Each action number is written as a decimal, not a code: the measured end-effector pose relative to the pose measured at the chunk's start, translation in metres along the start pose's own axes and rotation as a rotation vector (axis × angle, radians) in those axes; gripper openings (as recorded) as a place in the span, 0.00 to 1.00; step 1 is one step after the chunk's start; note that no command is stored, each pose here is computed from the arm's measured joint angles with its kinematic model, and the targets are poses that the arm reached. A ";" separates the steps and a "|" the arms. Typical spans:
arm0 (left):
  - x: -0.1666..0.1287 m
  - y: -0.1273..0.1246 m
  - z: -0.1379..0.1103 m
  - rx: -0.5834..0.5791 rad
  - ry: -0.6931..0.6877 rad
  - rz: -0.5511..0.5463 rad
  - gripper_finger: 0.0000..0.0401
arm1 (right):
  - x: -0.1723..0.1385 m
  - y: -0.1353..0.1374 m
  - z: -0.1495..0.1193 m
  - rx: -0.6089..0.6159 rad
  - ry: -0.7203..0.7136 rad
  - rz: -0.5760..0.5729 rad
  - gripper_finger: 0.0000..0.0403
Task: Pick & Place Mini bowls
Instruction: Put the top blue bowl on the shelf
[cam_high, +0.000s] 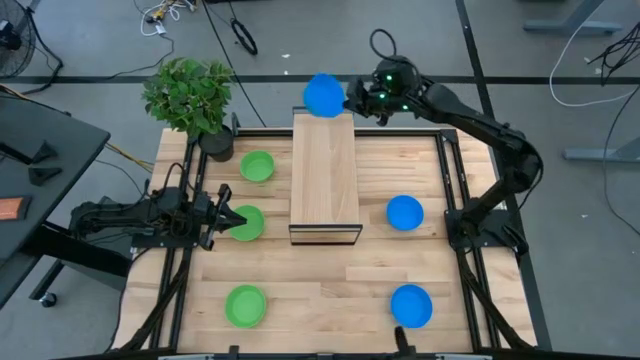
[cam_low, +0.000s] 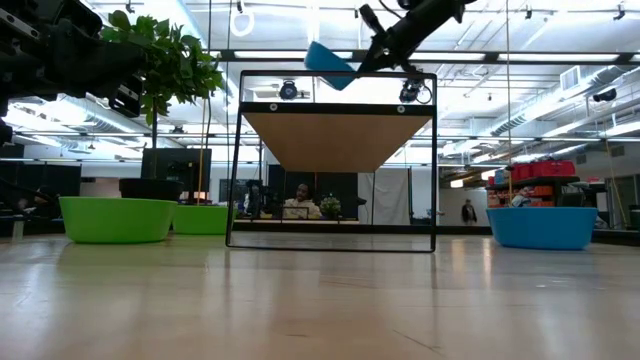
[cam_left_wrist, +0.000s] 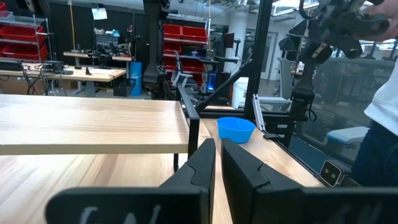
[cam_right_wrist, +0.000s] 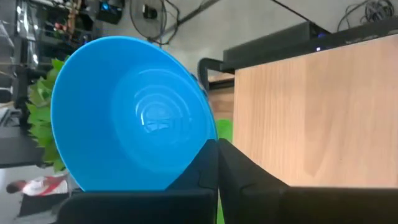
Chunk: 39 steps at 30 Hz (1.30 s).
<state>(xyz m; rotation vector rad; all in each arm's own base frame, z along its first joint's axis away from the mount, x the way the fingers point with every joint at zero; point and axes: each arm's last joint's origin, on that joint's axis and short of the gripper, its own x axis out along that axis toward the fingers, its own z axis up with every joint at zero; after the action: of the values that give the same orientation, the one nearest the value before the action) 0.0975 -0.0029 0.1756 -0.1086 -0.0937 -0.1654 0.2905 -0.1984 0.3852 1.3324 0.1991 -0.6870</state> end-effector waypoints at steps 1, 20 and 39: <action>0.000 0.000 0.000 0.000 0.000 0.000 0.07 | 0.004 0.000 -0.001 -0.001 0.005 -0.006 0.00; 0.000 0.000 0.000 0.000 0.001 0.000 0.07 | 0.042 -0.030 -0.013 -0.048 0.141 -0.255 0.00; 0.000 0.000 0.000 0.000 0.000 0.000 0.07 | 0.049 -0.038 -0.005 -0.021 0.150 -0.317 0.00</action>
<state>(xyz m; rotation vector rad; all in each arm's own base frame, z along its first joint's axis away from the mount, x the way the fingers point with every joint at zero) 0.0975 -0.0029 0.1757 -0.1087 -0.0938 -0.1654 0.3088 -0.2130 0.3274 1.3463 0.5455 -0.8473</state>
